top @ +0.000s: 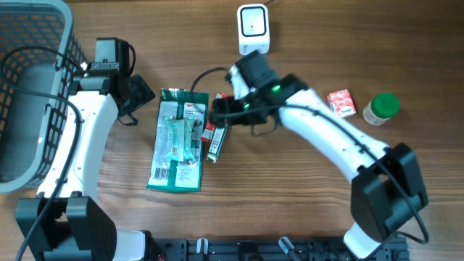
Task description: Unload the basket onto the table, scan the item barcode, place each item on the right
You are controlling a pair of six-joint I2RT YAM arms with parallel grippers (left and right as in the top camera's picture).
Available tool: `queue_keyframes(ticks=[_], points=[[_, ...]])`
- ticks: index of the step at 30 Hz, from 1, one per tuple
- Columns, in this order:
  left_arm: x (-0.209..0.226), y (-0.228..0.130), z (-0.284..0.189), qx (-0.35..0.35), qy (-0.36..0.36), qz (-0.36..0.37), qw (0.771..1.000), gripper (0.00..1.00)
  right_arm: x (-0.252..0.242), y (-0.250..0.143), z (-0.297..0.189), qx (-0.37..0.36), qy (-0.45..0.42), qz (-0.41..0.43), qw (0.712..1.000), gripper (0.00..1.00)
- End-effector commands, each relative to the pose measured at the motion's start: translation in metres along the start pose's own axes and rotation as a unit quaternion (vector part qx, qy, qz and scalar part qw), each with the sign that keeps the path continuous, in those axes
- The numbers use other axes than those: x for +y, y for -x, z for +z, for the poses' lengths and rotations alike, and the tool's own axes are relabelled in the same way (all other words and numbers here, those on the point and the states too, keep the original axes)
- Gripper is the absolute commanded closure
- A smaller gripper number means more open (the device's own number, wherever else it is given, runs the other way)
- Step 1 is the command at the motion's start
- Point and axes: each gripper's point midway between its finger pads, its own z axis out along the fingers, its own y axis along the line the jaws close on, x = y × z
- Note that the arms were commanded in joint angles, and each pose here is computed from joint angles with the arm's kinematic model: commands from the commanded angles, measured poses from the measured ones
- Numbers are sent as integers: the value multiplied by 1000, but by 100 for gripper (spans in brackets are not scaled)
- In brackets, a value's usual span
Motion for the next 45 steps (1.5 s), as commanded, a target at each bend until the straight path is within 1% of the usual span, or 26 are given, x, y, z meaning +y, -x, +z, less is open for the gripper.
queue_keyframes(ticks=[1,3,5,6,15,17,20,27,30,31,32,34,36,39,41,45], points=[[4,-1,4,2,10,-10,1000,0,-8,-9,21,-30,-93,82,992,15],[4,-1,4,2,10,-11,1000,0,-10,-12,28,-58,-139,86,985,19],[4,-1,4,2,10,-11,1000,0,-12,-18,38,-80,-182,88,976,20],[4,-1,4,2,10,-10,1000,0,-11,-20,40,-82,-187,89,975,20],[4,-1,4,2,10,-11,1000,0,-31,-43,82,-49,-226,116,966,24],[4,-1,4,2,10,-10,1000,0,-35,-43,81,-45,-231,113,965,26],[4,-1,4,2,10,-10,1000,0,-43,-38,71,-34,-238,77,968,28],[4,-1,4,2,10,-10,1000,0,-99,-38,44,26,-287,66,955,29],[4,-1,4,2,10,-10,1000,0,-112,-32,39,59,-259,28,964,29],[4,-1,4,2,10,-11,1000,0,-113,-30,37,71,-237,21,969,28],[4,-1,4,2,10,-11,1000,0,-110,-27,35,82,-209,4,974,27],[4,-1,4,2,10,-10,1000,0,-101,-20,29,95,-155,-37,983,28],[4,-1,4,2,10,-11,1000,0,-90,-11,18,98,-111,-90,985,27],[4,-1,4,2,10,-11,1000,0,-86,6,-2,86,-101,-171,976,25],[4,-1,4,2,10,-10,1000,0,-85,10,-6,82,-101,-219,967,25],[4,-1,4,2,10,-10,1000,0,-104,9,-6,93,-144,-265,949,25]])
